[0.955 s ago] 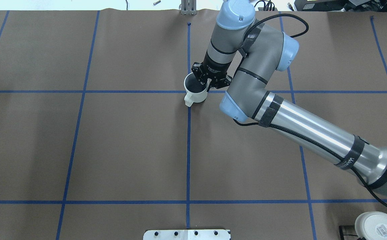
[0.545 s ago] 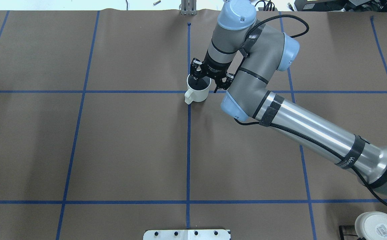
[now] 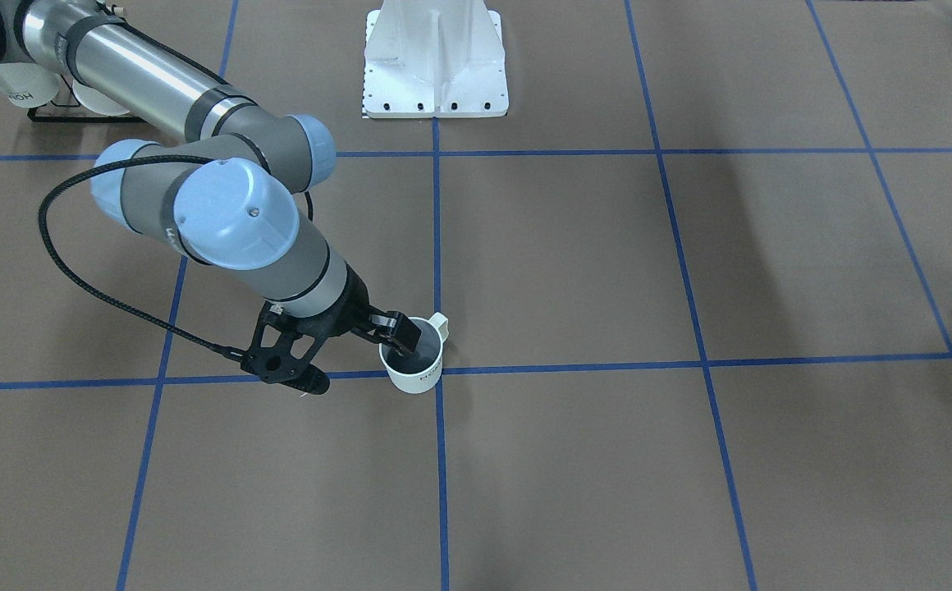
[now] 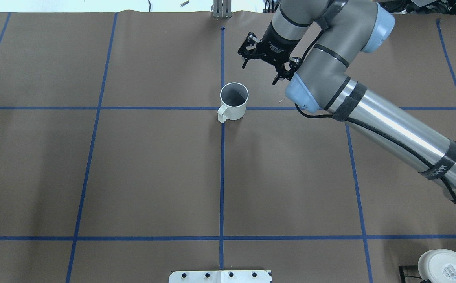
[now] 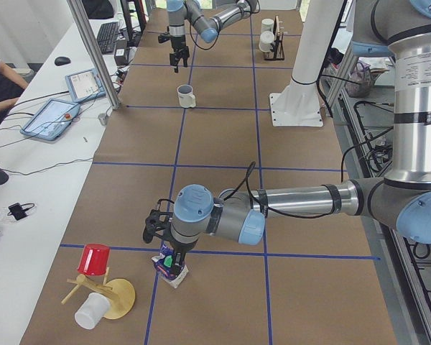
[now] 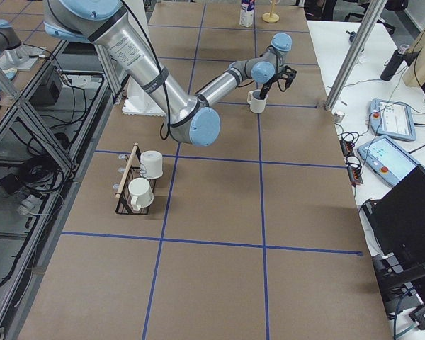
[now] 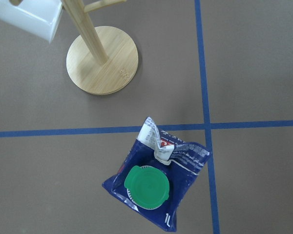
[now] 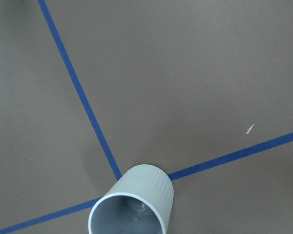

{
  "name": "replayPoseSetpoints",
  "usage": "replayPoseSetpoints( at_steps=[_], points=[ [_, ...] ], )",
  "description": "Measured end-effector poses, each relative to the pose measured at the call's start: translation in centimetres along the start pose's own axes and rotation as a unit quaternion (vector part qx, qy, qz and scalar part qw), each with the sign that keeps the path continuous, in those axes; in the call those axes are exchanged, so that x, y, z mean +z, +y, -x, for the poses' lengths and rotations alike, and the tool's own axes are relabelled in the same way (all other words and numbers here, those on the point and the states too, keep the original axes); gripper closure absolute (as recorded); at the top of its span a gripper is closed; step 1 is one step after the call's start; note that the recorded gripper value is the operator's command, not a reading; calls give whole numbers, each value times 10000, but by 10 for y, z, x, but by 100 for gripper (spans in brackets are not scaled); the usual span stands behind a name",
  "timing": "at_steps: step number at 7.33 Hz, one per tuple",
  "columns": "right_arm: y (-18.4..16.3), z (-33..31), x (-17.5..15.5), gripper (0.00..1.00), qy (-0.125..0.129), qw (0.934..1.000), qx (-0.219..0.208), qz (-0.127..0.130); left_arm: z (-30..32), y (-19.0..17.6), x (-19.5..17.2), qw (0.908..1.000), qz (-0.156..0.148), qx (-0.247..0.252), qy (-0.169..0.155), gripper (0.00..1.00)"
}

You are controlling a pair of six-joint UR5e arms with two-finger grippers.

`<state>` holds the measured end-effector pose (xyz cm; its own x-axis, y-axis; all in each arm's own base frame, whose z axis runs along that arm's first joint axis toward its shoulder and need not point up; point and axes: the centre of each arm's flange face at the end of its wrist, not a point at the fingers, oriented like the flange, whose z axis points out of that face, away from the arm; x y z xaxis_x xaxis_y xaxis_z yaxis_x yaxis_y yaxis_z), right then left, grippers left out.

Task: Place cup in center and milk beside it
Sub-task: 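Raise the right gripper and withdraw it away from the mug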

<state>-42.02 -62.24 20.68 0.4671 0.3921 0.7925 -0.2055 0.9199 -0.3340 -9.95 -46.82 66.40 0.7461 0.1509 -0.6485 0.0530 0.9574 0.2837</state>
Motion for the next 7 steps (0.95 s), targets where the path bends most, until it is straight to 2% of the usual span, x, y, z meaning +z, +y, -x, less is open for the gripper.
replayPoseSetpoints(
  at_steps=[2, 4, 5, 7],
  points=[
    [-15, -59, -34, 0, -92, 9994, -284, -159, 12, -25, 12, 9967, 58, 804, -9, 3],
    [-40, -94, -66, 0, -128, 9989, -356, -290, 20, -45, 20, 9921, 104, 1253, -4, 3],
    [-52, -110, -81, 0, -72, 9985, -445, -324, 21, -48, 21, 9913, 106, 1312, 0, 3],
    [-71, -143, -110, 0, 252, 9960, -779, -365, 20, -51, 22, 9907, 104, 1355, 8, 3]
  ],
)
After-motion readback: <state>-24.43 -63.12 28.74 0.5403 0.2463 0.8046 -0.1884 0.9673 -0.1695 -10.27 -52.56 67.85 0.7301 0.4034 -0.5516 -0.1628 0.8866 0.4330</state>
